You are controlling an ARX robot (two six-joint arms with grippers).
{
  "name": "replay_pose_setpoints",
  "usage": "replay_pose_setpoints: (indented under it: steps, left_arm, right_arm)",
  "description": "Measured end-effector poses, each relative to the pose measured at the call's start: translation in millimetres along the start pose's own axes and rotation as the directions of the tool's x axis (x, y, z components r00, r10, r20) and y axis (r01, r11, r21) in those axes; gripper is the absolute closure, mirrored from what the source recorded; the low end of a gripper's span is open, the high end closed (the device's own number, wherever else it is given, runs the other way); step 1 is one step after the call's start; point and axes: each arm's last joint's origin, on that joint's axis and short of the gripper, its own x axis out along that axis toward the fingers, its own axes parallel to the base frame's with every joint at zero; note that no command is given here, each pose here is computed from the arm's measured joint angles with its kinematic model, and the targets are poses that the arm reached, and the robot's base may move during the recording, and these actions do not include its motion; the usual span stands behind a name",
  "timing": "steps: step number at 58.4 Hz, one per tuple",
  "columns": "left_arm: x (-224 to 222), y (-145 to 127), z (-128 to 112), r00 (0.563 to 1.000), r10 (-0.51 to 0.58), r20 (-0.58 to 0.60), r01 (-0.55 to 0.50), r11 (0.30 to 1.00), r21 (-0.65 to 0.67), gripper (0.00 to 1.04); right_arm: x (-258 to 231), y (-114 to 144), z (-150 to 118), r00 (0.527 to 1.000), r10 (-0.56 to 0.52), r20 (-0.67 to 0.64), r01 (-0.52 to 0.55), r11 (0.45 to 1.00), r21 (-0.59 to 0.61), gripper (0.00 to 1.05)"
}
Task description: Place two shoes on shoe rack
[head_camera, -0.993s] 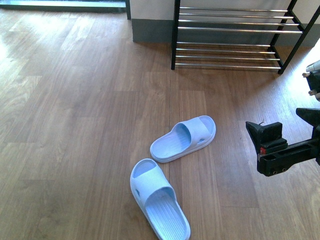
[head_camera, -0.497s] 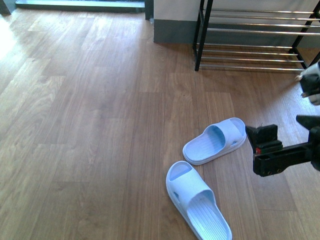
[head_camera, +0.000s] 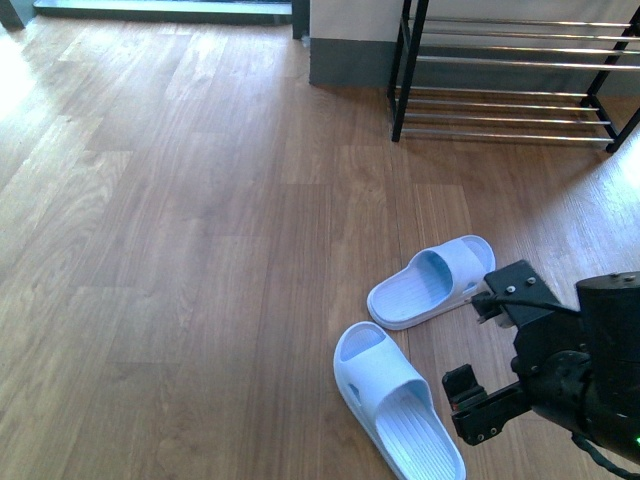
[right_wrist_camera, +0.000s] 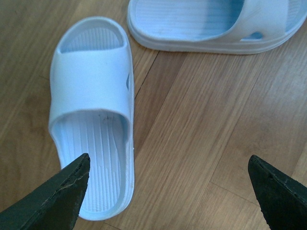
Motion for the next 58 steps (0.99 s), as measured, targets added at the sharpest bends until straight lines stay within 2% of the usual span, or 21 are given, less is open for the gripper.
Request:
replay_pose_setpoints:
  steps: [15, 42, 58]
  left_arm:
    - [0, 0, 0, 1.000, 0.000, 0.000, 0.000, 1.000, 0.000, 0.09]
    - [0, 0, 0, 1.000, 0.000, 0.000, 0.000, 1.000, 0.000, 0.09]
    - [0, 0, 0, 1.000, 0.000, 0.000, 0.000, 1.000, 0.000, 0.09]
  right_arm:
    - [45, 22, -1, 0.994, 0.077, -0.084, -0.086, 0.989, -0.116, 0.09]
    - [84, 30, 8, 0.991, 0.108, -0.076, -0.116, 0.988, -0.105, 0.09]
    - [92, 27, 8, 0.992, 0.129, -0.013, -0.130, 0.990, -0.050, 0.10]
